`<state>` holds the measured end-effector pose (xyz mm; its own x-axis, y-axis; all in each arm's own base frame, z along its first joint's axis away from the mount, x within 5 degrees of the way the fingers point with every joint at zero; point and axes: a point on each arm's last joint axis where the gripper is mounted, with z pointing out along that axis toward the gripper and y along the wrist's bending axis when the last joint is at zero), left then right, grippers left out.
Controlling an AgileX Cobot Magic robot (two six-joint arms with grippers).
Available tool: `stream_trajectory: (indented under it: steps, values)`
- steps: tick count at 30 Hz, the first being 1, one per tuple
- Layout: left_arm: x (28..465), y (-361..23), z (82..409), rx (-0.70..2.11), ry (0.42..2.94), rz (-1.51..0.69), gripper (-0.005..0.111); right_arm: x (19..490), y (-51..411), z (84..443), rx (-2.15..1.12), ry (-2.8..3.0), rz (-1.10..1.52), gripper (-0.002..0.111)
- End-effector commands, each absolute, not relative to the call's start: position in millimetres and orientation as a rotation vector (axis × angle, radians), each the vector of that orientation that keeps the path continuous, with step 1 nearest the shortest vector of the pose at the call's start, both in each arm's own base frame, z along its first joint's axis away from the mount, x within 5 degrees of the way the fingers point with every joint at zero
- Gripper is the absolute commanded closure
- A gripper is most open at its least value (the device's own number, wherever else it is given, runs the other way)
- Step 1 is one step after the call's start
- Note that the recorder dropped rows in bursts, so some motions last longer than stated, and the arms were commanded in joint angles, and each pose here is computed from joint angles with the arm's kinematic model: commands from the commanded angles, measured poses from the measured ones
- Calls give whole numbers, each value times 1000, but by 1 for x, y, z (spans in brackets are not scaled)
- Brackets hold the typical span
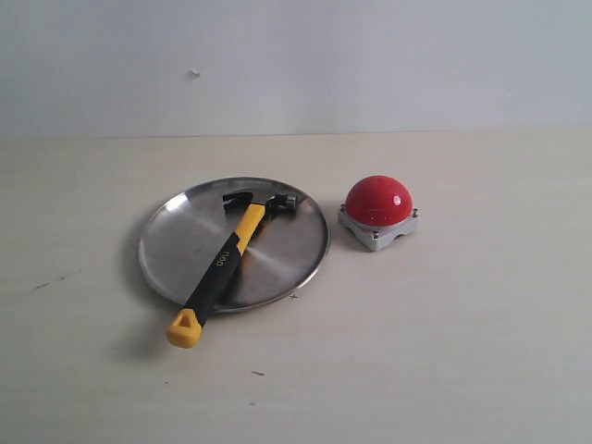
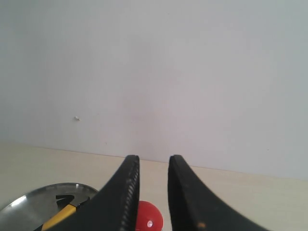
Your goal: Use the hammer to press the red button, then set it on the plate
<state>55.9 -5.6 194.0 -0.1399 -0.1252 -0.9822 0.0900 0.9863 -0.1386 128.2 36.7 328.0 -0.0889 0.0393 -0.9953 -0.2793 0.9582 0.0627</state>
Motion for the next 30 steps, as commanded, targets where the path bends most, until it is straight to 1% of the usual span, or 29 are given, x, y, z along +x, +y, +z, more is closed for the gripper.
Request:
stream_trajectory:
  steps: [1, 3, 6, 11, 16, 20, 23, 28, 30]
  values:
    - [56, -6, 194, -28, 1694, -196, 107, 127, 42, 327, -219, 1633, 291, 87]
    - [56, -6, 194, -28, 1694, -196, 107, 127, 43, 327, -231, 1639, 295, 87]
    - [56, -6, 194, -28, 1694, -196, 107, 125, 37, 329, -240, 1619, 226, 87]
    - [56, -6, 194, -28, 1694, -196, 107, 100, 20, 319, -254, 1673, 79, 87]
    - [56, -6, 194, -28, 1694, -196, 107, 77, 6, 292, -98, 1654, 8, 87]
    - [56, -6, 194, -28, 1694, -196, 107, 64, 5, 267, -85, 1660, -19, 87]
    - [56, -6, 194, -28, 1694, -196, 107, 62, 6, 250, -86, 1685, -15, 87]
    - [56, -6, 194, -28, 1694, -196, 107, 65, 2, 223, 1, 1715, 8, 87]
    - [56, -6, 194, -28, 1694, -196, 107, 63, -1, 215, 20, 1734, -25, 87]
